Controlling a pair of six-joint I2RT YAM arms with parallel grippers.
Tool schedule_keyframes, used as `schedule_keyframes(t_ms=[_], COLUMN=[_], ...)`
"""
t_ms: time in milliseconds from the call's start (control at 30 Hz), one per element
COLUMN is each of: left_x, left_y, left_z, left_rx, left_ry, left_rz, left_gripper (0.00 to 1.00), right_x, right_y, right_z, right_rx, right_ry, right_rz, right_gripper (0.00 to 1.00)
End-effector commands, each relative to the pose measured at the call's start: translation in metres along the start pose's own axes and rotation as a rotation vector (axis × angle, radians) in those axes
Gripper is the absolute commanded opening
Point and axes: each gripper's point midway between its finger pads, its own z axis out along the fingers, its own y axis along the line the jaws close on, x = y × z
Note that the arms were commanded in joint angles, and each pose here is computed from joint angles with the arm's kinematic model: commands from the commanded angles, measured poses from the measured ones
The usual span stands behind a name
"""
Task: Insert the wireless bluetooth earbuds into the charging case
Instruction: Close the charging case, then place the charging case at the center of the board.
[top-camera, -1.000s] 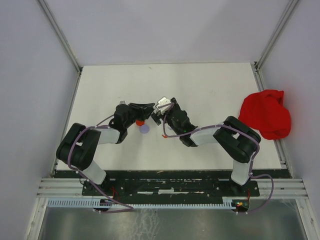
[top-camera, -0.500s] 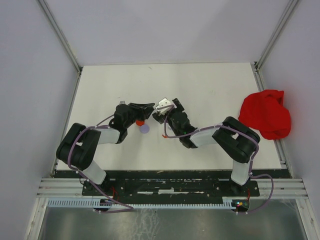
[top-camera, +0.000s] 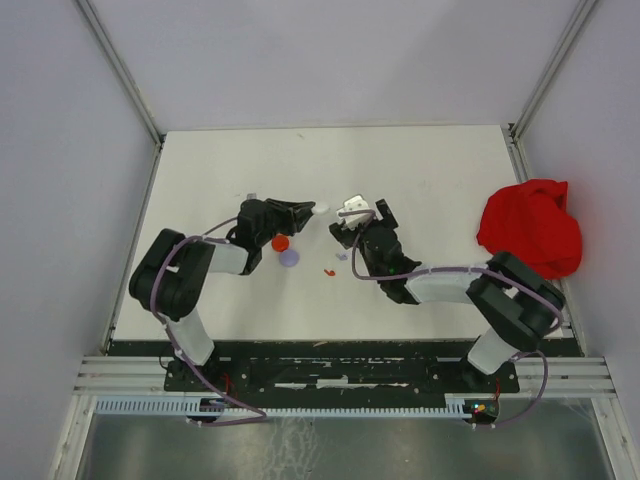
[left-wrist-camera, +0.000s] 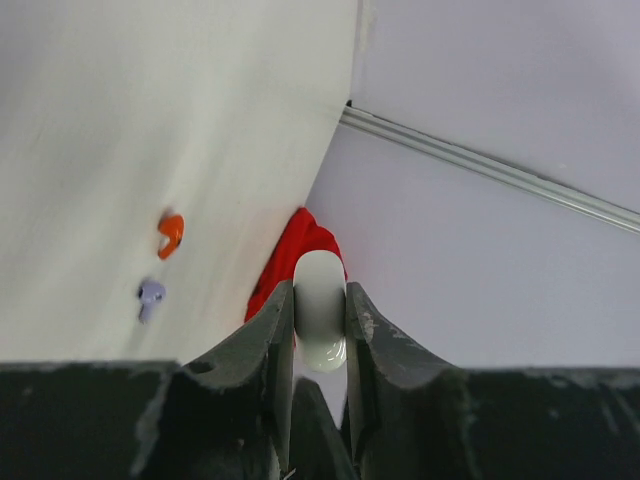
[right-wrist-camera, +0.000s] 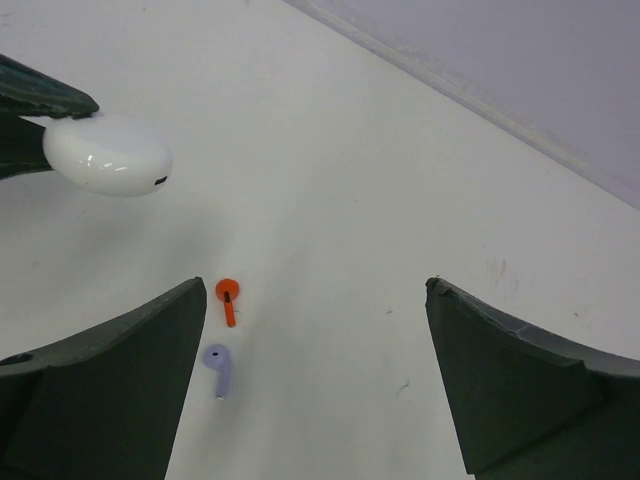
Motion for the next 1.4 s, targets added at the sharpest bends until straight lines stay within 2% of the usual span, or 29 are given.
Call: schedule_keyframes(t_ms=[0,200,467,700,1000,1300,1367], left_x=[-0.004,-0.021,-0.044,-0.056,-0.065,-0.067,-0.068], left_y=[-0.017,-0.003,0.005,0.007,0.017,0.025,0.029], left_z=[0.029,0.065,0.089,0.103,0.114,0.116,0.117], left_rx=[0.066,0.034,-0.041,-0.086,-0.137,-0.162,-0.167], left_ry=[0.017,-0.020,-0.106,-0.133,-0.141,-0.119,-0.111], left_rz=[0.160,0.280,0.453,0.568,0.650,0.672,0.668], left_gripper=[0.03,0.03,0.03,0.03,0.03,0.28,0.36], right_x=[-0.018,-0.018,0.003,0.006,0.013,0.016,0.015], right_y=[-0.032,-0.055,-0.057,-0.051,-0.047,-0.039,-0.038], right_z=[-0.018,-0.038,-0.049,-0.050,-0.048,-0.045,-0.046], right_rx=[0.051,0.041,-0.039,-0.072,-0.078,-0.105,-0.109], right_ry=[0.068,0.173,0.333,0.362,0.382,0.396,0.397], right_rz=[0.116,0.197,0.270,0.292,0.296,0.313,0.313], right_gripper=[0.99,0.99,0.99,0.99,0.99,0.99,0.99])
